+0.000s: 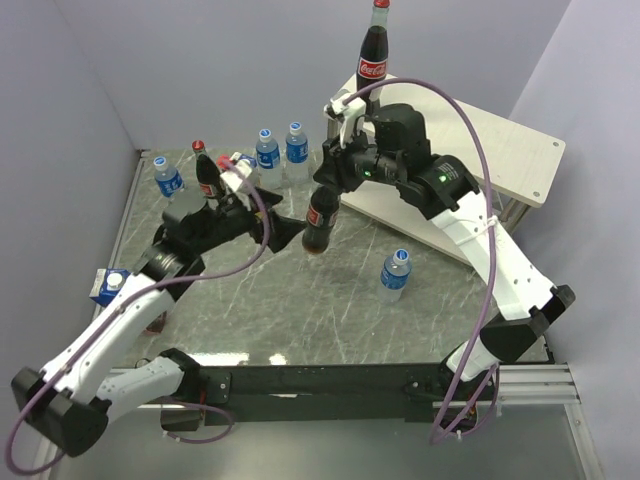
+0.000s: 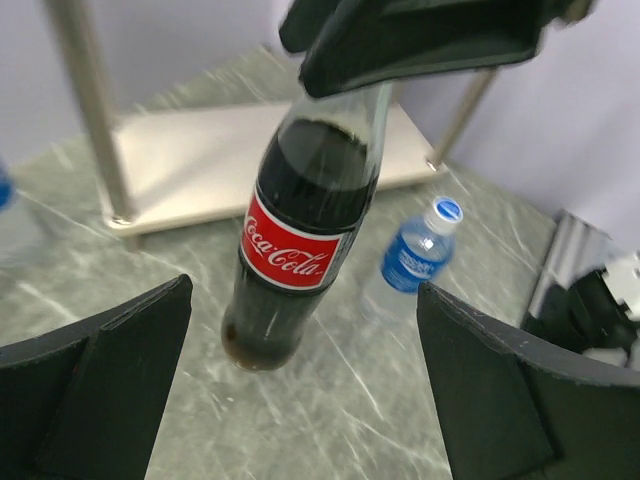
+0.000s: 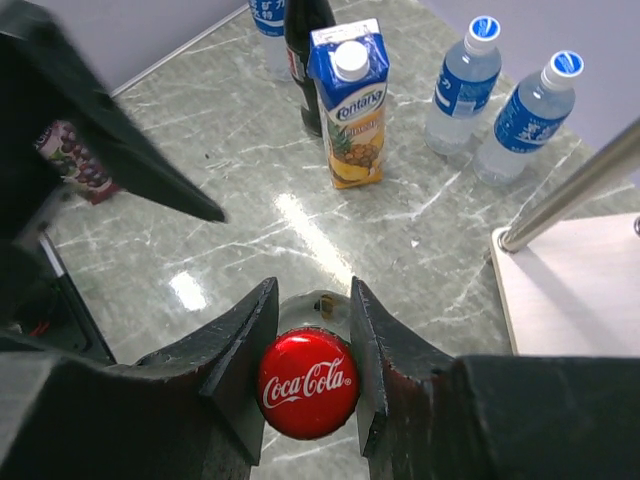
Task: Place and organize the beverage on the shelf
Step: Pick up the drink from the center of the board.
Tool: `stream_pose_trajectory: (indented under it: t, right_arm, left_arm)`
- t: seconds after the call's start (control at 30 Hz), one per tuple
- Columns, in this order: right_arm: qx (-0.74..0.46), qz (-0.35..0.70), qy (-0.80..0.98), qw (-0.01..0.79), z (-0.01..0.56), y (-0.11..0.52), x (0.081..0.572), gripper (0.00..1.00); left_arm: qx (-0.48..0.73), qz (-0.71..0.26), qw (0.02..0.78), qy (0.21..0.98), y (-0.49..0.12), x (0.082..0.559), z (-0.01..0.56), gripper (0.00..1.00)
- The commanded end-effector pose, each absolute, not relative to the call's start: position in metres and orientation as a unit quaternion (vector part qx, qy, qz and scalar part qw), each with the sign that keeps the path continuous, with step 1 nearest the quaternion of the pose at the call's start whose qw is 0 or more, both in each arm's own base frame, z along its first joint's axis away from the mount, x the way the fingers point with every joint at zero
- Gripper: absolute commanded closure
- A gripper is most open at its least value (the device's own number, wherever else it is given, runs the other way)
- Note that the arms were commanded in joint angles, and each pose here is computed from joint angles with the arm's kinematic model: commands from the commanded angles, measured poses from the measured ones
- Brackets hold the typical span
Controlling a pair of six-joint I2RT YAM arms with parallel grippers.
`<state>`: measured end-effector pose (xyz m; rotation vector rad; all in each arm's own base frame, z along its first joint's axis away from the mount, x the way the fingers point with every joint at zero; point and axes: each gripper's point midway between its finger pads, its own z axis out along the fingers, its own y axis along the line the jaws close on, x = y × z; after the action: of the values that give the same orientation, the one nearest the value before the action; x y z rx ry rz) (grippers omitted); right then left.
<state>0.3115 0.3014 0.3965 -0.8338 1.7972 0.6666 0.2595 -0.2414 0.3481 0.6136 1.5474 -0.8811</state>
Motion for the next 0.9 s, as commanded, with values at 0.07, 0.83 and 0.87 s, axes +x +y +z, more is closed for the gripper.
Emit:
stream_pose_trajectory:
  t: [0.07,0.83,0.87]
  right_arm:
    - [-0.321,0.338,0.646,0.605,0.499,0.285,0.284,1.00]
    - [-0.295,0.382,0.659,0.576,0.499,0.269,0.276,1.00]
    - [-0.295,0.384,0.659,0.576,0.499,0.268,0.276,1.00]
  left_arm:
    - [0.310,-0.426,0.545,0.652,-0.269,0.257,0.358,0.00]
    - [0.359,-0.289,0.528,0.713,-0.329,0.283,0.310,0.07]
    - [0.359,-0.289,0.530,0.712,-0.330,0.284,0.312,0.08]
